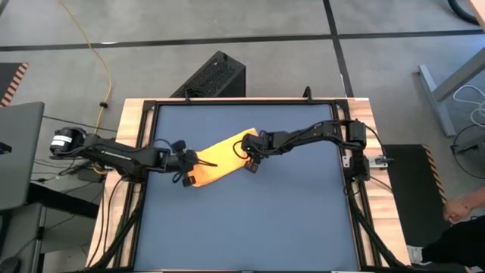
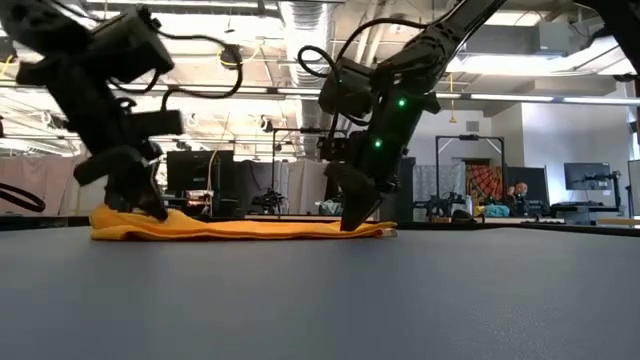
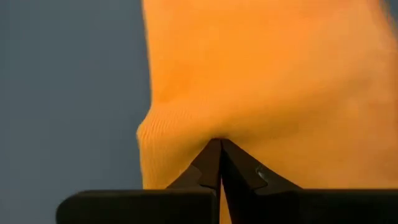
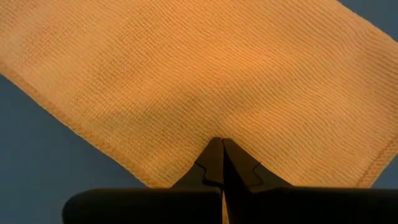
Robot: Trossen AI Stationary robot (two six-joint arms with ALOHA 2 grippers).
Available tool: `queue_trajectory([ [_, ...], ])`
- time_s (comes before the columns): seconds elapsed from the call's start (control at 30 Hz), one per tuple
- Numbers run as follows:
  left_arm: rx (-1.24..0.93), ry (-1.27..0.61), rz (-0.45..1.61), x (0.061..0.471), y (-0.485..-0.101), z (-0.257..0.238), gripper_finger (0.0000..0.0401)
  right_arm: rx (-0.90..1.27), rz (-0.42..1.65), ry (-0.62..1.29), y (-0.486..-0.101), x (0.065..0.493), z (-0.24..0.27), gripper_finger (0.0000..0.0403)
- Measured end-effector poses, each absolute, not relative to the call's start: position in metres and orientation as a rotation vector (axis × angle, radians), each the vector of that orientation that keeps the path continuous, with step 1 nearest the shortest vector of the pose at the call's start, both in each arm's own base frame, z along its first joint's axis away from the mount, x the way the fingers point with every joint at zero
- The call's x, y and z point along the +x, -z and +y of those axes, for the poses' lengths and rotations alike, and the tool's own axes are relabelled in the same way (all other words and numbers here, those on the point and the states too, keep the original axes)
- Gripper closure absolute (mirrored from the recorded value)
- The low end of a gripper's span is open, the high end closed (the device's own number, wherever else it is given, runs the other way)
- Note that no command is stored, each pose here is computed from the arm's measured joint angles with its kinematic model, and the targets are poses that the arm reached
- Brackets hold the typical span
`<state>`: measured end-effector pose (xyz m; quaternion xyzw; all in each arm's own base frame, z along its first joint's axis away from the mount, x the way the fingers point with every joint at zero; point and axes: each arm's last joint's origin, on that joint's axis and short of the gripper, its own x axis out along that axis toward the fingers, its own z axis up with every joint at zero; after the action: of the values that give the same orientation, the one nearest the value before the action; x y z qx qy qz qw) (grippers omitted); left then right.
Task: Roll towel
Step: Fold the yellow microfiber cloth
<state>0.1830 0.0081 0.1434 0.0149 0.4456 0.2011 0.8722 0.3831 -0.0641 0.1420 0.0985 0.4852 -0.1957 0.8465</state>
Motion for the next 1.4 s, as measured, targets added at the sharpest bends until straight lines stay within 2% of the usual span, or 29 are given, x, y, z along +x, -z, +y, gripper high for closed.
queue_trajectory([
  [0.17,0.063,-0.377,0.947,0.194,-0.168,0.001,0.0401,0.205,1.004,0.401,-0.148,0.389,-0.065,0.0385],
  [0.3,0.082,-0.159,0.922,0.196,-0.174,-0.022,0.0401,0.198,0.988,0.392,-0.154,0.389,-0.065,0.0385],
  [0.43,0.095,-0.063,0.896,0.191,-0.176,-0.050,0.0401,0.200,0.978,0.399,-0.159,0.388,-0.067,0.0385],
  [0.6,0.064,-0.012,0.853,0.191,-0.173,-0.076,0.0401,0.199,0.972,0.407,-0.162,0.387,-0.068,0.0385],
  [0.73,0.110,-0.094,0.904,0.196,-0.161,-0.081,0.0396,0.199,0.981,0.405,-0.161,0.387,-0.068,0.0385],
  [0.87,0.172,-0.094,0.950,0.210,-0.159,-0.088,0.0364,0.194,0.993,0.396,-0.161,0.386,-0.064,0.0385],
  [1.17,0.350,-0.237,1.152,0.235,-0.143,-0.096,0.0245,0.179,1.004,0.383,-0.161,0.386,-0.064,0.0385],
  [1.27,0.362,-0.250,1.208,0.241,-0.132,-0.099,0.0222,0.171,1.013,0.383,-0.160,0.385,-0.066,0.0385],
  [1.4,0.433,-0.334,1.286,0.242,-0.125,-0.099,0.0213,0.164,1.013,0.384,-0.161,0.384,-0.069,0.0385],
])
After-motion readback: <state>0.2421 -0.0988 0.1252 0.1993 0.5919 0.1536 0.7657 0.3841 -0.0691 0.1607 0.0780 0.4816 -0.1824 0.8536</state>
